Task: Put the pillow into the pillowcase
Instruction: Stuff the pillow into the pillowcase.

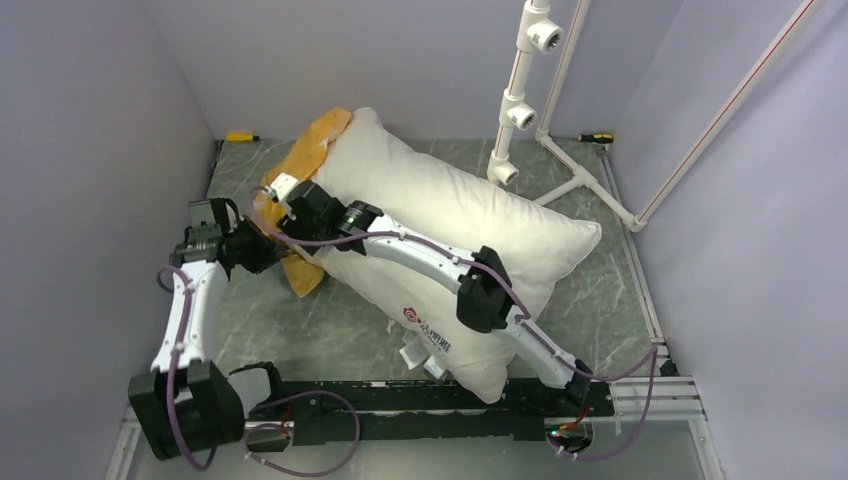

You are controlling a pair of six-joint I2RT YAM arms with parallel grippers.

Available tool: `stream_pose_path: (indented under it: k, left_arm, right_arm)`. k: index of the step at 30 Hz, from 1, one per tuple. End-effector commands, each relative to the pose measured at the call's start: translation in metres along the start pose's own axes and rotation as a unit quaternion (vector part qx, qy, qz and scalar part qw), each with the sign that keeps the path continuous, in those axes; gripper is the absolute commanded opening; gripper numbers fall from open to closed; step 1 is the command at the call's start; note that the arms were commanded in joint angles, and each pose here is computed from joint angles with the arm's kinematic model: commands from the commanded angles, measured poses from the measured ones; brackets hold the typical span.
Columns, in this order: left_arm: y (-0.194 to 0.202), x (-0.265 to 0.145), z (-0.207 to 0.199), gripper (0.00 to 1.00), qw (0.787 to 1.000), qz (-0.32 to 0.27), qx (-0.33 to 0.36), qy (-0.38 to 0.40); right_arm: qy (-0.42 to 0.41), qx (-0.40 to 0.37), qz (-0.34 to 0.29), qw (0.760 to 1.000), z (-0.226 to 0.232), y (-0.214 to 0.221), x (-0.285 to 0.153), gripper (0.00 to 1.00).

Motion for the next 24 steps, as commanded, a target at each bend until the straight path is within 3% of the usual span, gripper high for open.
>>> stream_pose_path:
  k: [1, 2, 3, 9, 14, 19, 24]
  left_arm:
    - [0.040, -0.049, -0.007, 0.00, 0.998, 0.059, 0.007, 0.021]
    - [0.043, -0.051, -0.003, 0.00, 0.998, 0.064, 0.009, 0.016]
    - [0.046, -0.053, -0.001, 0.00, 0.998, 0.067, 0.009, 0.014]
    - [0.058, -0.060, 0.001, 0.00, 0.996, 0.084, -0.012, 0.034]
    - [0.066, -0.069, -0.006, 0.00, 0.992, 0.108, -0.009, 0.063]
    - [0.065, -0.079, -0.034, 0.00, 0.987, 0.119, 0.074, 0.082]
    - [0.063, -0.086, -0.068, 0.00, 0.977, 0.119, 0.156, 0.087]
  right_arm:
    - [0.005, 0.101, -0.012, 0.995, -0.042, 0.018, 0.034, 0.29]
    - [-0.018, 0.126, -0.039, 0.991, -0.048, 0.010, 0.028, 0.04]
    - [-0.020, 0.147, -0.055, 0.987, -0.057, 0.005, 0.021, 0.00]
    - [-0.086, 0.224, -0.097, 0.966, -0.092, 0.001, -0.009, 0.00]
    - [-0.180, 0.275, -0.166, 0.930, -0.102, -0.027, -0.039, 0.00]
    - [-0.283, 0.314, -0.218, 0.880, -0.089, -0.062, -0.056, 0.00]
    - [-0.345, 0.315, -0.238, 0.851, -0.081, -0.075, -0.059, 0.00]
Point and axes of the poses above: each gripper's point midway between its finger pads, its own x axis out along the fingers, its own z axis along the line the jaws close on, y = z × x, the point moved 7 cm from there along -x, back along the fingers, and after that the axes turned 12 degrees about -x, right-handed, at the moved point
